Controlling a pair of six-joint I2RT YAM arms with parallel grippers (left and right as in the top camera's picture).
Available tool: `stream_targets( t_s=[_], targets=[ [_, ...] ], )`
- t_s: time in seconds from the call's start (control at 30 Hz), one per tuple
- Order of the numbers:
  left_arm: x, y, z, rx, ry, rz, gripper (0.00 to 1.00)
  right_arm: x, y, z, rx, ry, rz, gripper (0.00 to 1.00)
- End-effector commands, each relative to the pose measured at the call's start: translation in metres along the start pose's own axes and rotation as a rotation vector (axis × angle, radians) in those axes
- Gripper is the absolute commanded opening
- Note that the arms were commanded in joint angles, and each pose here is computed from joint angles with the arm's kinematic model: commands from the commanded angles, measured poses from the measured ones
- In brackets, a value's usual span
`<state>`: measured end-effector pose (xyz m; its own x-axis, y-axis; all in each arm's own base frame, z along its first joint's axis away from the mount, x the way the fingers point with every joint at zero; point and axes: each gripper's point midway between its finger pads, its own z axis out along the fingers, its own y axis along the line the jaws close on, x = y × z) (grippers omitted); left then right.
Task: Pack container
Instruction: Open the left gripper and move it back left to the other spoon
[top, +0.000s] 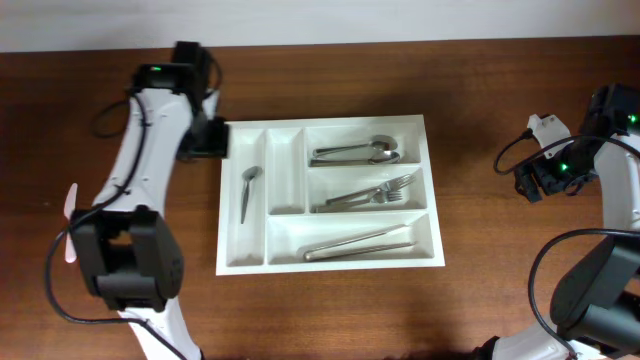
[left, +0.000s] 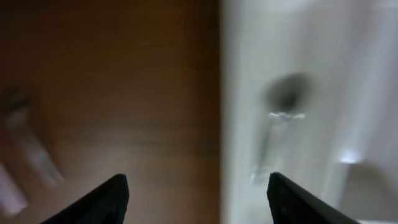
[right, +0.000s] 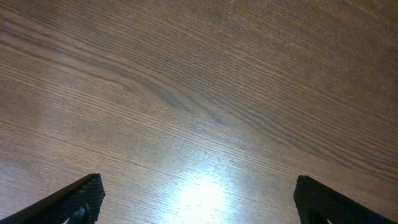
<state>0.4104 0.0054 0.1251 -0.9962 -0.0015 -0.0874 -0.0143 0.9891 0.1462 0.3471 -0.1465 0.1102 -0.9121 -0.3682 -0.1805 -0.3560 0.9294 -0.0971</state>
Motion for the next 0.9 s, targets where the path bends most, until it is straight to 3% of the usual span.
stream_targets(
  t_s=[0.0,0.3,0.47,0.53,0.87],
  targets=[
    [0.004,0.054,-0.001,-0.131,0.022,-0.034,0.74,0.000,0.003,0.002,-0.017,-0.006,-0.007,0.99],
    [0.020,0.115,0.015,-0.115,0.064,-0.186,0.78,0.000,0.003,0.002,-0.017,-0.006,-0.007,0.99],
    [0.034,0.126,0.035,-0.078,0.098,-0.219,0.78,0.000,0.003,0.002,-0.017,-0.006,-0.007,0.99],
    [0.038,0.129,0.047,-0.063,0.104,-0.238,0.86,0.000,0.003,0.002,-0.017,-0.006,-0.007,0.99],
    [0.059,0.149,0.076,-0.055,0.134,-0.312,0.87,0.000,0.003,0.002,-0.017,-0.006,-0.007,0.99]
  ],
)
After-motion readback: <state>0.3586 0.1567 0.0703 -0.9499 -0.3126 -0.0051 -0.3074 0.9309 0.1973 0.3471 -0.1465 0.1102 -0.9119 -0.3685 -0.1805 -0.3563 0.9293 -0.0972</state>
